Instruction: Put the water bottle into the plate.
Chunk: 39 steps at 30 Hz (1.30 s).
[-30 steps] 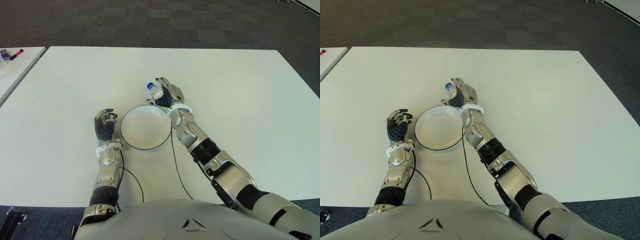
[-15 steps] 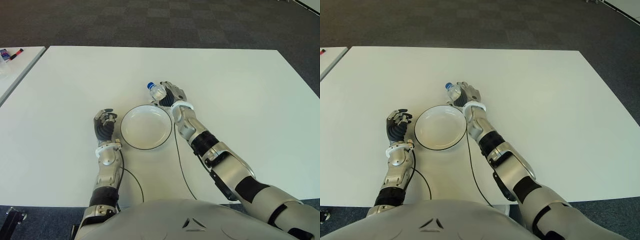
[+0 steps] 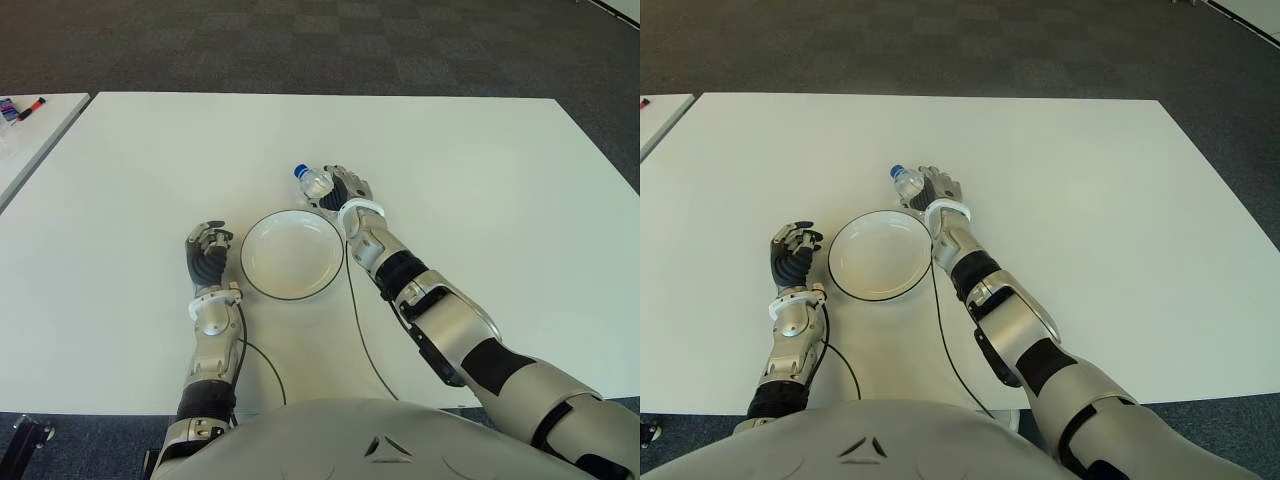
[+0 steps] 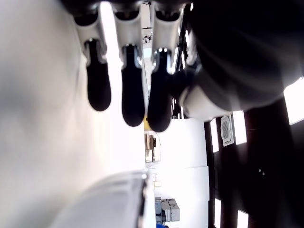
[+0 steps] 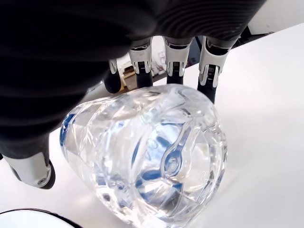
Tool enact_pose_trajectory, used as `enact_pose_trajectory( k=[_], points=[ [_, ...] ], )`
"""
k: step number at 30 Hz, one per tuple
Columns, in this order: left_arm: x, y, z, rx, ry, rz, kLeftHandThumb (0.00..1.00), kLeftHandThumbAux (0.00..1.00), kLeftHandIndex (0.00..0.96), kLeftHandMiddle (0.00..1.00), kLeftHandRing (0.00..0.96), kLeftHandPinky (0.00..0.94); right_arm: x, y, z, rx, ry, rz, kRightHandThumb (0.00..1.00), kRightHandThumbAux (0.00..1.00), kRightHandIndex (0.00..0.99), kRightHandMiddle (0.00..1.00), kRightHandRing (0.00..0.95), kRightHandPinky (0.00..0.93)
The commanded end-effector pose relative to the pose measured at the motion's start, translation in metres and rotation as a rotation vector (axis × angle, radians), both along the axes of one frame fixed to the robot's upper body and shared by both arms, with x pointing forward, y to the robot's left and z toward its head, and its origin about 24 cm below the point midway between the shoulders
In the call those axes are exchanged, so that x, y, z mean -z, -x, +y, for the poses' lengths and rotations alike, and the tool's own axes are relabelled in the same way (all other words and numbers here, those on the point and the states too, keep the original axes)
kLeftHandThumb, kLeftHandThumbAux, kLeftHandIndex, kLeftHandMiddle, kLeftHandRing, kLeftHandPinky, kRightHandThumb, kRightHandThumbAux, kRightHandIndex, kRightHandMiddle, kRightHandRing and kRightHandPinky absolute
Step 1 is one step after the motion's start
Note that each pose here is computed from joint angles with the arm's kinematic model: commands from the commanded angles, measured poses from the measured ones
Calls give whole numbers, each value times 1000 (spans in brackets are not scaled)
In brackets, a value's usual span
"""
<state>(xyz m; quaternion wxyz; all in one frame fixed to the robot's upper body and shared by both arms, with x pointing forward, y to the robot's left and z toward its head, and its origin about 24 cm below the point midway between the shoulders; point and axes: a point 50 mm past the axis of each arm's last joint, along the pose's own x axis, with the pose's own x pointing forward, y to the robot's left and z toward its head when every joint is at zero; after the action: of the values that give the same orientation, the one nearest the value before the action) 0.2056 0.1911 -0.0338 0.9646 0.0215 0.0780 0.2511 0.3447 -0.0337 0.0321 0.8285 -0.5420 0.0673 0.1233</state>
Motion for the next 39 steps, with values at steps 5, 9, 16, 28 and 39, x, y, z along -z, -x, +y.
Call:
enact_pose_trajectory(
  k=[5,9,16,28,39],
  points=[
    [17,15,1,0,18,111,684,724,420,531,501,465,4,0,0,13,-32,2,116,533,0,0,84,439],
    [17,15,2,3,13,117,684,724,421,538,506,473,4,0,-1,17,-35,-6,117,535,0,0,93,452],
    [17,15,2,-2,20,116,684,724,421,540,505,464,4,-4,-3,29,-51,-1,122,544,0,0,88,416],
    [16,16,1,-3,12,108,688,723,423,554,526,490,5,-8,-6,47,-65,29,130,548,0,15,117,323],
    [16,15,1,-4,12,113,689,723,424,563,537,500,4,-11,-6,52,-50,39,128,554,0,31,111,295]
  ],
)
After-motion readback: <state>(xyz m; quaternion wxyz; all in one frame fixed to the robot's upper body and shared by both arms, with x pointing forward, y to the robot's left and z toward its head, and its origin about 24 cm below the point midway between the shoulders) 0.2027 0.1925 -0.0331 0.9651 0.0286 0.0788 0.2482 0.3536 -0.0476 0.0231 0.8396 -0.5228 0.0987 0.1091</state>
